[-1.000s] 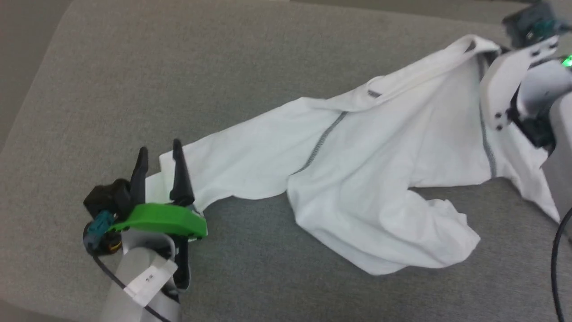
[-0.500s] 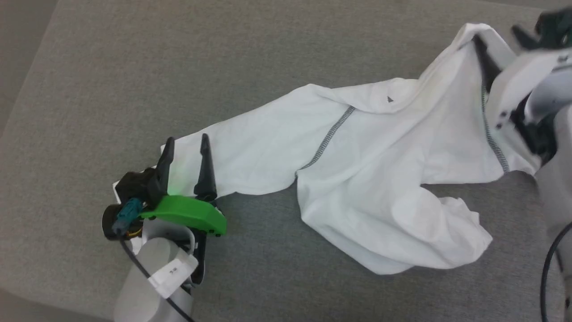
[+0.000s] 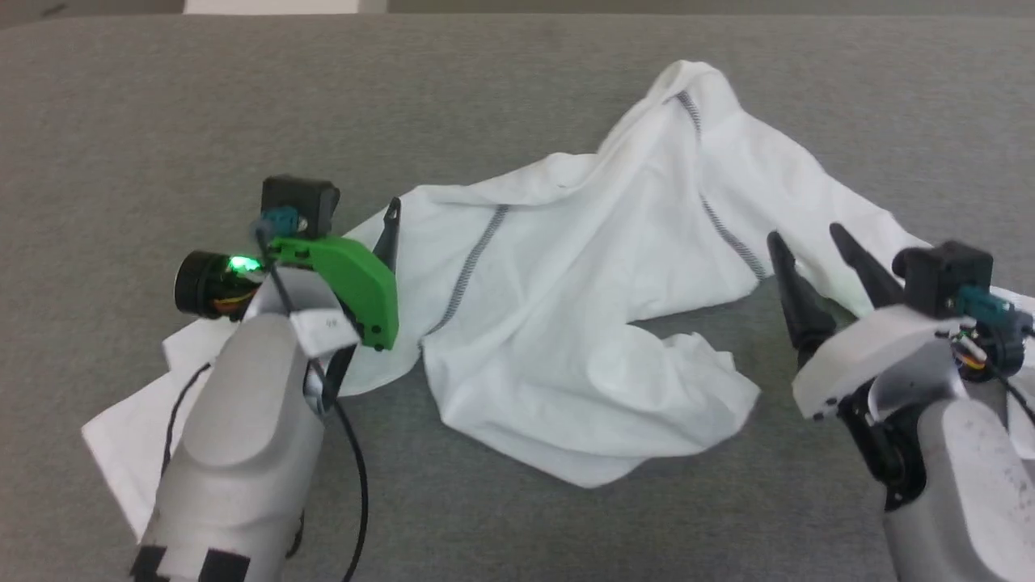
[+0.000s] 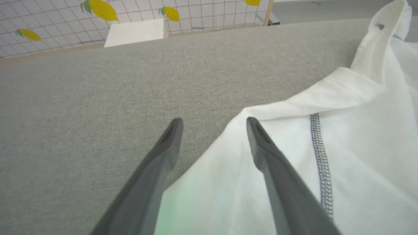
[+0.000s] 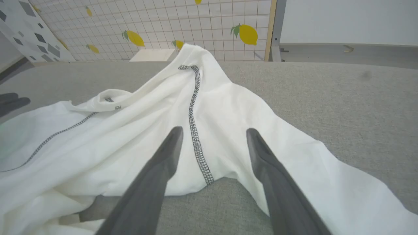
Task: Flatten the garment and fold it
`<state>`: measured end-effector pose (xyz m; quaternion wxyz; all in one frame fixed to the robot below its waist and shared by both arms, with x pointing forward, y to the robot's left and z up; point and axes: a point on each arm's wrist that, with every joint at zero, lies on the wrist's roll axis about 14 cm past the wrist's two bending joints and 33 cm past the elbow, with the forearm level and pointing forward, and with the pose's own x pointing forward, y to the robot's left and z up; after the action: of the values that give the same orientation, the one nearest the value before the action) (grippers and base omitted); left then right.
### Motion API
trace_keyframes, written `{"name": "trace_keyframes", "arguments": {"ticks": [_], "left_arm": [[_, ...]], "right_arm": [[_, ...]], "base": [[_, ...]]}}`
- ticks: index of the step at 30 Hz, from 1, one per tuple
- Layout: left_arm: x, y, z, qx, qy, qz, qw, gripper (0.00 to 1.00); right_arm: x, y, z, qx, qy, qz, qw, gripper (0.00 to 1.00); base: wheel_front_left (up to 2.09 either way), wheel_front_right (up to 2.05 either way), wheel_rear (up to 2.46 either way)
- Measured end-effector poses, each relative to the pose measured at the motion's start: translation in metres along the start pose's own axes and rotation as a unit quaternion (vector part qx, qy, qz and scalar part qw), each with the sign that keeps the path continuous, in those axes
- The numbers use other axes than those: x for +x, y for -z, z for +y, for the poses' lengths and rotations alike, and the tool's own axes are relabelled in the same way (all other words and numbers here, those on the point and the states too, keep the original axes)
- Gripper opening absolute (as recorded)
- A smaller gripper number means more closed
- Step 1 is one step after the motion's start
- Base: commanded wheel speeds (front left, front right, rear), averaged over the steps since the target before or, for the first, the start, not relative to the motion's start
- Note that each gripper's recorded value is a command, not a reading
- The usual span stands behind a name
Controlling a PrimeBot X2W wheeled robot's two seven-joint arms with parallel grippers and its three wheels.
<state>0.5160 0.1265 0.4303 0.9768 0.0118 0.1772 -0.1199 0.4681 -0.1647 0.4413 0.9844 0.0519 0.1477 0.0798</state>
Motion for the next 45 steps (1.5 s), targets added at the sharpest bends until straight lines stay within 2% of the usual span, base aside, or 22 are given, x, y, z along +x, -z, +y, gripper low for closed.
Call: {"name": "trace_keyframes", "arguments": {"ticks": [6, 10, 11, 12, 15, 18, 24, 30, 36, 41, 44, 45], "left_arm": [[0.026, 0.017, -0.020, 0.028, 0.032, 0.108, 0.993, 1.00], [0.032, 0.041, -0.018, 0.042, 0.024, 0.202, 0.978, 1.00], [0.032, 0.045, -0.019, 0.043, 0.026, 0.225, 0.973, 0.58], [0.033, 0.047, -0.020, 0.042, 0.028, 0.239, 0.970, 0.00], [0.032, 0.047, -0.026, 0.029, 0.044, 0.263, 0.963, 0.00], [0.031, 0.038, -0.024, 0.016, 0.046, 0.243, 0.969, 0.00], [0.015, 0.033, 0.021, 0.000, -0.005, 0.192, 0.981, 0.00], [0.003, 0.030, 0.032, -0.017, -0.015, 0.161, 0.987, 0.00], [0.000, 0.039, 0.035, -0.031, -0.018, 0.157, 0.987, 0.00], [0.006, 0.044, 0.037, -0.041, -0.017, 0.153, 0.987, 0.00], [0.011, 0.045, 0.039, -0.045, -0.017, 0.150, 0.987, 0.00], [0.012, 0.047, 0.041, -0.047, -0.016, 0.150, 0.987, 0.00]], "right_arm": [[-0.031, 0.002, -0.014, 0.019, 0.035, -0.006, 0.999, 1.00], [-0.040, 0.001, -0.022, 0.020, 0.050, -0.007, 0.999, 1.00], [-0.041, 0.000, -0.024, 0.020, 0.052, -0.007, 0.998, 1.00], [-0.042, 0.000, -0.025, 0.019, 0.054, -0.007, 0.998, 1.00], [-0.041, 0.001, -0.027, 0.017, 0.057, 0.000, 0.998, 1.00], [-0.035, -0.004, -0.027, -0.001, 0.050, 0.002, 0.999, 1.00], [-0.001, -0.037, -0.030, -0.074, 0.034, -0.005, 0.997, 1.00], [0.040, -0.035, -0.012, -0.129, -0.005, 0.047, 0.990, 1.00], [0.082, -0.020, -0.014, -0.174, -0.013, 0.110, 0.979, 1.00], [0.110, 0.009, -0.008, -0.189, -0.033, 0.180, 0.965, 1.00], [0.119, 0.033, -0.001, -0.188, -0.047, 0.233, 0.953, 1.00], [0.128, 0.042, 0.002, -0.183, -0.053, 0.275, 0.942, 0.95]], "base": [[0.00, 0.00, 0.00], [0.00, 0.00, 0.00], [0.00, 0.00, 0.00], [0.00, 0.00, 0.00], [0.00, 0.00, 0.00], [0.00, 0.00, 0.00], [0.00, 0.00, 0.00], [0.00, 0.00, 0.00], [0.00, 0.00, 0.00], [0.00, 0.00, 0.00], [0.00, 0.00, 0.00], [0.00, 0.00, 0.00]]}}
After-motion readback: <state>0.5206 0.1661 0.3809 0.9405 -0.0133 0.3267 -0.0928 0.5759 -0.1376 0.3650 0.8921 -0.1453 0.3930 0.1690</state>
